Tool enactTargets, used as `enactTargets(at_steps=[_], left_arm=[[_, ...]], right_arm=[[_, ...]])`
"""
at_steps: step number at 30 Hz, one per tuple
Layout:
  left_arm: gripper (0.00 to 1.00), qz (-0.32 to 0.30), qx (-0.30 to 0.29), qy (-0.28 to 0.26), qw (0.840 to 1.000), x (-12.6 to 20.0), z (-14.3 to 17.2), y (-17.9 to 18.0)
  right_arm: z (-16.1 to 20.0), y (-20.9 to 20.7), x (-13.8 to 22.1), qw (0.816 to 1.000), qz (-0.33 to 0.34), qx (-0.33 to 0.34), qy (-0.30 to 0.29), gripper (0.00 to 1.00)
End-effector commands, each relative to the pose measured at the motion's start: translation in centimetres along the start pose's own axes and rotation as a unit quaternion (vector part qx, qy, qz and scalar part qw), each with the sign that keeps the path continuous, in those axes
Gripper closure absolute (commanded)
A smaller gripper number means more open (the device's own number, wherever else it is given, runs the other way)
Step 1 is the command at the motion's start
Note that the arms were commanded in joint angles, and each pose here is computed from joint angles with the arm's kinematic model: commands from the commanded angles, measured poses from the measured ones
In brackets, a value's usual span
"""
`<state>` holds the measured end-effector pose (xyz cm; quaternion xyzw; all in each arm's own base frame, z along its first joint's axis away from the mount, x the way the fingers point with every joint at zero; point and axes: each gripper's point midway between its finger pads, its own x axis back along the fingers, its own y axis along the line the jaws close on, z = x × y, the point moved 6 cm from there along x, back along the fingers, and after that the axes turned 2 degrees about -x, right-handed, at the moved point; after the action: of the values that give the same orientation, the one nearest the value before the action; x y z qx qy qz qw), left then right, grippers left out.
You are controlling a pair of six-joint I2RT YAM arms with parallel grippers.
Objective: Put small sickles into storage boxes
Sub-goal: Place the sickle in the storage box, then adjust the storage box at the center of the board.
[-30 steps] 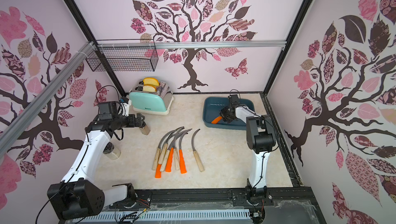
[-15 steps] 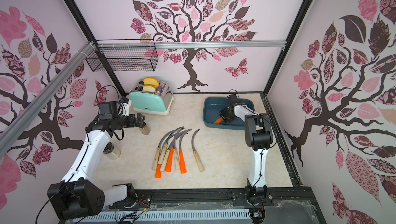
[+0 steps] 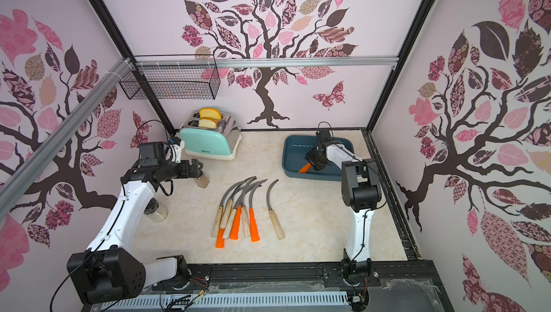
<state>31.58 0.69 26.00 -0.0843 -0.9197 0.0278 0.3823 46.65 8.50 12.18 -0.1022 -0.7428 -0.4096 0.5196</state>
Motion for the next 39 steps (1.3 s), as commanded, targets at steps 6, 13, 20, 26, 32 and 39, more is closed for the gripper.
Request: enactTargets(at_steps=[6,13,20,26,32,39], left_arm=[[0.02,0.012,-0.013,-0.007,1.0,0.0,-0.4,-0.4],[0.02,0.042,-0.022,0.001,0.999,-1.2,-1.1,-0.7],[0.02,0.056,-0.027,0.002,0.998,-1.6,-0.8,-1.1],[0.02,0.057,-0.032,0.0,0.998,-1.2,-0.1,-1.2],[0.02,0.05,-0.034,-0.001,0.998,-1.2,0.1,-1.1],[0.02,0.05,-0.035,-0.001,0.998,-1.3,0.1,-1.1]], right_arm=[[-1.6,3.8,10.9,0.994,-0.047,0.065,-0.075,0.52],[0.3,1.7,15.9,0.995,-0.021,0.087,-0.035,0.51],[3.7,-1.9,14.7,0.997,-0.013,0.06,0.038,0.49],[5.3,-4.7,12.3,0.996,0.019,0.042,0.074,0.49],[5.8,-5.9,10.1,0.996,0.027,0.015,0.089,0.49],[4.9,-5.9,8.2,0.997,0.023,-0.002,0.073,0.49]])
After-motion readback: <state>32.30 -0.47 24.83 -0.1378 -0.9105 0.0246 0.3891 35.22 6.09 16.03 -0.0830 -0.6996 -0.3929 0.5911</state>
